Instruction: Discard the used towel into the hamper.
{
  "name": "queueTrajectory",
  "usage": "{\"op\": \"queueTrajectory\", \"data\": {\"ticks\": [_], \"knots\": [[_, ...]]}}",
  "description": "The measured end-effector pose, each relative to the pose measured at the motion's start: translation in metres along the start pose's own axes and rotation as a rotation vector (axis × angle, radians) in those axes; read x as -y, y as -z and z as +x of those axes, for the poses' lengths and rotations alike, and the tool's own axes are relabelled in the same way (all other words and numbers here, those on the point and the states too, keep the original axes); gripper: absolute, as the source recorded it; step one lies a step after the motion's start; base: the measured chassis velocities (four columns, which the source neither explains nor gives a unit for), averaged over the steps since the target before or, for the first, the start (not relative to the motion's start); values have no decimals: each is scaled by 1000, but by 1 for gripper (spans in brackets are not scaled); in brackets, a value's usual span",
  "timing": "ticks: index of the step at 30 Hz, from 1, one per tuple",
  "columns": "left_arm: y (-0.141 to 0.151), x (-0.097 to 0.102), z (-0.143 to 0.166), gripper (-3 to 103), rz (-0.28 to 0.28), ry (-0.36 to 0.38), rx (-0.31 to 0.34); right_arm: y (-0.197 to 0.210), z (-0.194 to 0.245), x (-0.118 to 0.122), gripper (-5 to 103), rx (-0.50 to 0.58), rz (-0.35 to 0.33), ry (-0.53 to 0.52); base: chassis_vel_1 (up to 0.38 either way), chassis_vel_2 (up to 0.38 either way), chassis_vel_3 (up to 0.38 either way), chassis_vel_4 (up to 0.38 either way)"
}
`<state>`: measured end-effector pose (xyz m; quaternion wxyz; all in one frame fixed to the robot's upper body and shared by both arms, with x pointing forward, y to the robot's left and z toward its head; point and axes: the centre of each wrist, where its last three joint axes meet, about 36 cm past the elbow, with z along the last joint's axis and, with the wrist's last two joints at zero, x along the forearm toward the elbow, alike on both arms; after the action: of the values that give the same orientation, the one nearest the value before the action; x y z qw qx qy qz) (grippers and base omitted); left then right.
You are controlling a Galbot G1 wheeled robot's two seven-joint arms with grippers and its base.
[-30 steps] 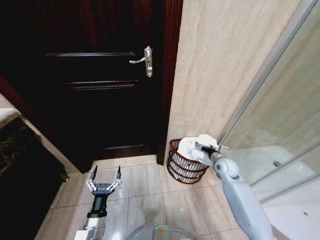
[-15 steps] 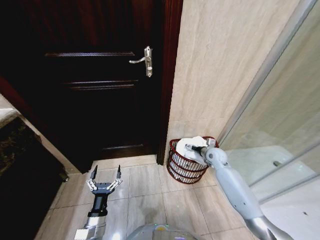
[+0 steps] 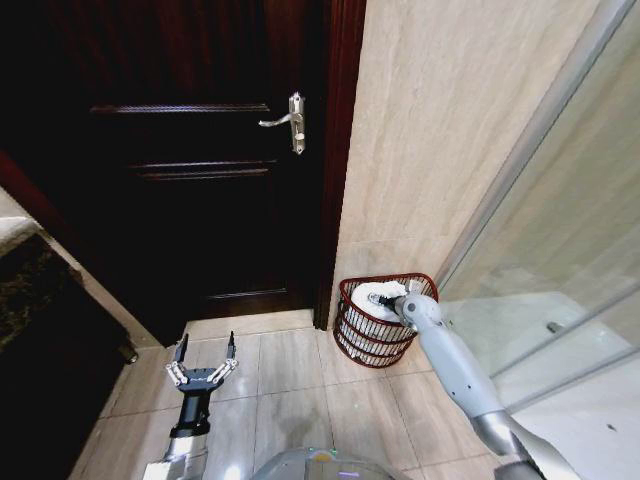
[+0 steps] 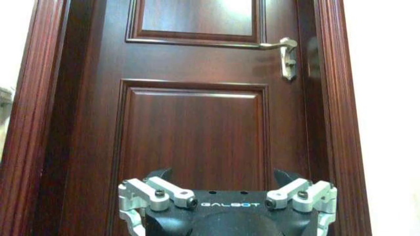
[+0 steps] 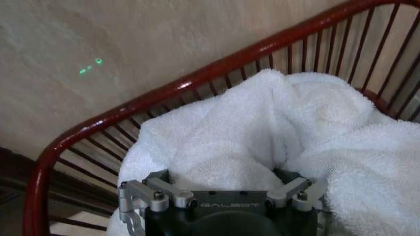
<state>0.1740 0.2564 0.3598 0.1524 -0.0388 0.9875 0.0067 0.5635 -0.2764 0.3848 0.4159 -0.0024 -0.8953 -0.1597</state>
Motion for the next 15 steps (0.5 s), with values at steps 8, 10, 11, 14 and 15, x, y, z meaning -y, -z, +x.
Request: {"op": "queueTrajectory", "data": {"ticks": [8,10,11,14,15], "knots": [[0,1,-1,100,5,-1,1,-18,-9,7,100,-38,-1,-29,0,0,0,0],[0,1,-1,100,5,0,-1,-17,-3,6,100,-19,4,-22,0,0,0,0],[0,1,-1,100,5,0,-1,-17,-3,6,100,-19,4,-22,0,0,0,0],[0,2,-2,100,7,-1,0,-7,10,1,100,35,27,-17,0,0,0,0],[0,2,-3,100,8,-2,-1,-5,15,0,100,66,35,-18,0,0,0,0]]}}
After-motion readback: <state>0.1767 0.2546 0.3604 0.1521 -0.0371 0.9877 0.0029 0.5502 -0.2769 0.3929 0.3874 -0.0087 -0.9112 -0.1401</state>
